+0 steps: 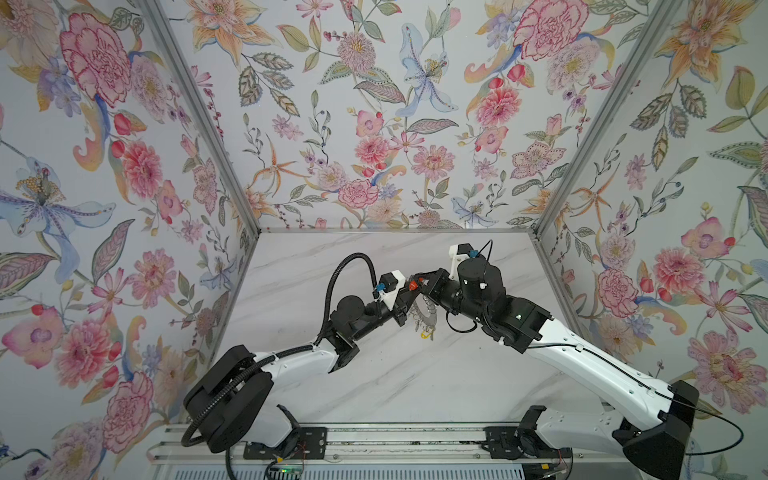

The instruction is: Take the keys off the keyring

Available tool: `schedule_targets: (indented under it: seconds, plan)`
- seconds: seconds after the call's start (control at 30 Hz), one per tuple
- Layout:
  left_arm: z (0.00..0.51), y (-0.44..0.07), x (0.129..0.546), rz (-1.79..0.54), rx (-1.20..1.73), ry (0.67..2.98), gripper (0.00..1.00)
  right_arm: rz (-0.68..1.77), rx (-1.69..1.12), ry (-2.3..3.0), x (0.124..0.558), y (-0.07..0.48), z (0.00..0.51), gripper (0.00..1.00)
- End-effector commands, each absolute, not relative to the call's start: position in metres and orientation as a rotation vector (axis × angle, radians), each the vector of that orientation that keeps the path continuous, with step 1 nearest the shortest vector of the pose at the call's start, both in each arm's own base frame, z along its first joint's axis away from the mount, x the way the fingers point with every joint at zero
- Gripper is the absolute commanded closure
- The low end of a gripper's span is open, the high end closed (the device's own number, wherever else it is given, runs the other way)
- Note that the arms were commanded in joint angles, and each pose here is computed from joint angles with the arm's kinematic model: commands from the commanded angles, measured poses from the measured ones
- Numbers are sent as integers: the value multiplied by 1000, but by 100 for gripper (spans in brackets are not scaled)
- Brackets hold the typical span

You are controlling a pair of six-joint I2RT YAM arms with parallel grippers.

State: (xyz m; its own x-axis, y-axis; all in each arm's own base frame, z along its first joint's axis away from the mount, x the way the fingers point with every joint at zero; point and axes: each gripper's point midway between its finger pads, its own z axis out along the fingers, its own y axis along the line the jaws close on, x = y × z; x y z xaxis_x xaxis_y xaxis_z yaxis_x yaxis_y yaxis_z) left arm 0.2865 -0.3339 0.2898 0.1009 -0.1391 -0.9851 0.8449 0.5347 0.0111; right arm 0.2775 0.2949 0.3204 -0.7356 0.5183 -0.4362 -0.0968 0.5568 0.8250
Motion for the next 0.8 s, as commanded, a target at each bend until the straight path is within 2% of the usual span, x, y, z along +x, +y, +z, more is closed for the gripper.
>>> schedule_targets:
  seconds: [0.0,0.47,0.77]
  plan:
    - [322,-320,298,-784,644,1196,79,1256,320,2083,269,294,335,100]
    - [332,-319,300,-806,650,1168,79,1278,310,2092,267,294,332,100]
    - [331,-306,315,-720,576,1202,88,1301,315,2082,266,294,335,100]
